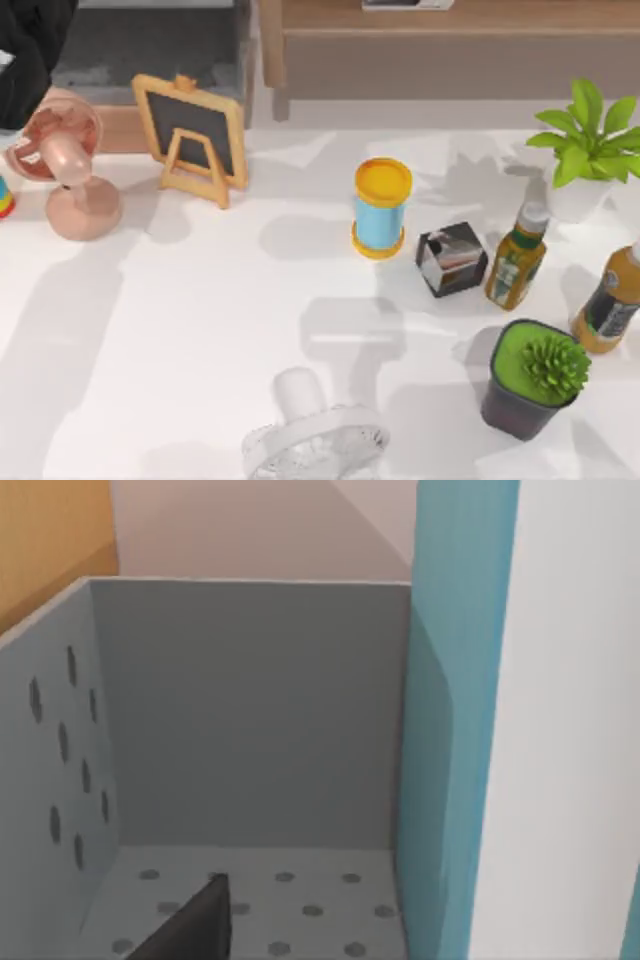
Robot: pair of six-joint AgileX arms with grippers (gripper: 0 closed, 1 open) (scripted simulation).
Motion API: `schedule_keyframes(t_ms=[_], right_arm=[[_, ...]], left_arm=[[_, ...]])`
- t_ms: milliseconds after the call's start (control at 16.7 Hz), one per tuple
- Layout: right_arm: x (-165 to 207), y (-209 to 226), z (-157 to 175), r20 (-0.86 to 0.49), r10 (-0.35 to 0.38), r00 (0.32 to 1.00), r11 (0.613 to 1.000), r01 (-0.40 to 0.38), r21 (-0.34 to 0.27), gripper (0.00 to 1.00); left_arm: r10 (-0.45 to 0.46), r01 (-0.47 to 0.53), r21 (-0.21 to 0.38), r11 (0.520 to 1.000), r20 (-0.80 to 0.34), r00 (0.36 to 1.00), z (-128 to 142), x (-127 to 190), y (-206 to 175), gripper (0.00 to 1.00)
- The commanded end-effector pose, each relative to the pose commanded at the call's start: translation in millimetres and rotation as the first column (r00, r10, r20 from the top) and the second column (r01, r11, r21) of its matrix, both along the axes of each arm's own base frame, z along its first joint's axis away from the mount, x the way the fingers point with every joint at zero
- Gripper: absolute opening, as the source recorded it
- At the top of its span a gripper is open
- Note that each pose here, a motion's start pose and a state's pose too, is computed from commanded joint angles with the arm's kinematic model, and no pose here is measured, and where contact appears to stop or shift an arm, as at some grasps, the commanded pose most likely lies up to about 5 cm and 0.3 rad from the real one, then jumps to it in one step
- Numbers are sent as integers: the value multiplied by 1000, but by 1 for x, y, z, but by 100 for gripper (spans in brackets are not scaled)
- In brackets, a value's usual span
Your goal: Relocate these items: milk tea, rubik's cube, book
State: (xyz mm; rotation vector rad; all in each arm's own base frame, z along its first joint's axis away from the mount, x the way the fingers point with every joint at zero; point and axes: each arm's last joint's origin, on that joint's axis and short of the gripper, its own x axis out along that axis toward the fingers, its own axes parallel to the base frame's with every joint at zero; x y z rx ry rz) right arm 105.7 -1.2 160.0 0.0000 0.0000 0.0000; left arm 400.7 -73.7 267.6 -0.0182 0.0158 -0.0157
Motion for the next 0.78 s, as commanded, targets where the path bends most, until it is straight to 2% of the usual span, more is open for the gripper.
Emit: schedule_keyframes(t_ms=[240,780], right_arm=[[0,0,0,0,0,1000,1000,0,0,100],[0,0,0,0,0,1000,1000,0,0,100]], left_arm=[[-1,1,-4,1000,10,1000,-19,31,-13,100],[-2,2,-4,1000,11,1000,-20,42,-14,100]])
